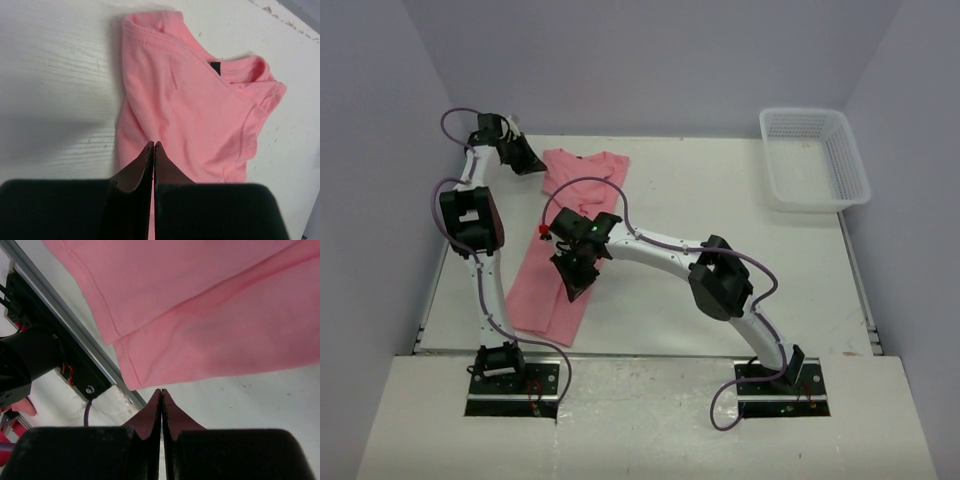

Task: Fold and stack the t-shirts
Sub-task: Rotate the tshirt 90 degrees

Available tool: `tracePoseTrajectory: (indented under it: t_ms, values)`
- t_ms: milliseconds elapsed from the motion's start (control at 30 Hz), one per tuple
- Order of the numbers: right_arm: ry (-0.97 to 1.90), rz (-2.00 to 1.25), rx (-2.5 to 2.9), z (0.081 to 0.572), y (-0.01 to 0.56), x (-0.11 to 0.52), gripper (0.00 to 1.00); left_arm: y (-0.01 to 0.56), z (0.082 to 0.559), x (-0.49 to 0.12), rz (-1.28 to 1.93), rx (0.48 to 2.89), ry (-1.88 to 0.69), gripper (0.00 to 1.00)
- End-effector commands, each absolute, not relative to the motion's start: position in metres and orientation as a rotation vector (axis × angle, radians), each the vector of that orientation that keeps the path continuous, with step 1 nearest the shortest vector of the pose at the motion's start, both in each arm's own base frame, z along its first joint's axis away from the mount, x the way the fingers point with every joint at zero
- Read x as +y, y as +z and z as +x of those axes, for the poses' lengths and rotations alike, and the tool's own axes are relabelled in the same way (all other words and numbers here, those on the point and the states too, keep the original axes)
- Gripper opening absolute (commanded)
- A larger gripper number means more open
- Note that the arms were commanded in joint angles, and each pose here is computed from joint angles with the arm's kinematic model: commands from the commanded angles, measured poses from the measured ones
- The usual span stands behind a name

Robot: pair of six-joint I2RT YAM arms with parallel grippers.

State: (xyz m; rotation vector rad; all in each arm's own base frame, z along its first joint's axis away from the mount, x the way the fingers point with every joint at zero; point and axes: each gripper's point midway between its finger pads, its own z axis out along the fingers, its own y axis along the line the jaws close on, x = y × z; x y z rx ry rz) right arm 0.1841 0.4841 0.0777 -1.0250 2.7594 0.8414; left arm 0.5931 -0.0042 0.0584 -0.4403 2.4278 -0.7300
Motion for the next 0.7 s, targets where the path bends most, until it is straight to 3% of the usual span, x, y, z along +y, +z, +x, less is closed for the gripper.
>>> tracePoseTrajectory:
  t_ms: [0,333,667]
  values:
    - [0.921,-1.106,2.731,0.163,0.092,0.498,0.00,0.113,0.602,-0.018,-0.376,2.321,-0.798,0.00]
    - [0.937,-1.118,2.763,0.143,0.078,0.495,0.00,0.171,0.592,-0.057,-0.218,2.188,-0.933,0.00]
    - [0.942,-1.167,2.798,0.121,0.056,0.504,0.00,0.111,0.580,-0.137,-0.078,2.311,-1.036,0.00]
